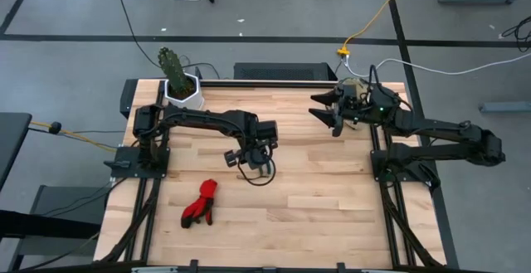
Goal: Pick & Place Garden tools in Gardening bag
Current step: Put the green shear scissors into the white gardening bag
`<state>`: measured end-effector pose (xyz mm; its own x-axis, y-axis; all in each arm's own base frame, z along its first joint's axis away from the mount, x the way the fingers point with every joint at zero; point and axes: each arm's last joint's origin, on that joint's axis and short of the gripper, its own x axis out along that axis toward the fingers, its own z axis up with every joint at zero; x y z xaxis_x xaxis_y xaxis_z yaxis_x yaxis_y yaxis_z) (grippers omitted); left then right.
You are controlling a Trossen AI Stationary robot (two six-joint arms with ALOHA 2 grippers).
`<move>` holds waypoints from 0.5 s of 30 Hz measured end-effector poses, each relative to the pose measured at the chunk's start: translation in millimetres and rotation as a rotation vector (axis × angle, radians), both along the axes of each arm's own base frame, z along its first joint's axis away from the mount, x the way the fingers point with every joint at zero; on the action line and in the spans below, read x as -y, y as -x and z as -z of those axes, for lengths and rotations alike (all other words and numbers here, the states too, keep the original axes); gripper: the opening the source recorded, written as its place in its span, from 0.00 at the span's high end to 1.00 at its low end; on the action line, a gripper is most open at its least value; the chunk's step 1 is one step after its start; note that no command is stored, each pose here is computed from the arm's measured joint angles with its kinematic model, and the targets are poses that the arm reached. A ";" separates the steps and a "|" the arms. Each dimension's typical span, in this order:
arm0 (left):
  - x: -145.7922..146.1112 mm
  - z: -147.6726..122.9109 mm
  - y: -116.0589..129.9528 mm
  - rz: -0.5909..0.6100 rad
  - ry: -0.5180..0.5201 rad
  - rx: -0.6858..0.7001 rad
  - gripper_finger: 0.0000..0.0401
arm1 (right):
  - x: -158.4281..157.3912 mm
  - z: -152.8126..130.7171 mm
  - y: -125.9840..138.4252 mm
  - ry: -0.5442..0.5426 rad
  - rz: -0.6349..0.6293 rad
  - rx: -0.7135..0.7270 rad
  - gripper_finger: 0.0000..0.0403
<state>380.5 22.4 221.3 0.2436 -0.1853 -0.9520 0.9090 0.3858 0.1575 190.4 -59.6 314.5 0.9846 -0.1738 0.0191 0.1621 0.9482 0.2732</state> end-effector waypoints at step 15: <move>-0.4 -0.9 -3.3 0.000 -0.003 0.035 0.41 | -9.0 -7.1 26.9 0.000 0.002 -0.021 0.31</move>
<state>383.8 22.8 222.2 0.2771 -0.1823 -0.9434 0.9027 0.3857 0.1906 163.5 -50.6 321.6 0.9844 -0.1761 -0.0021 0.1701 0.9478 0.2696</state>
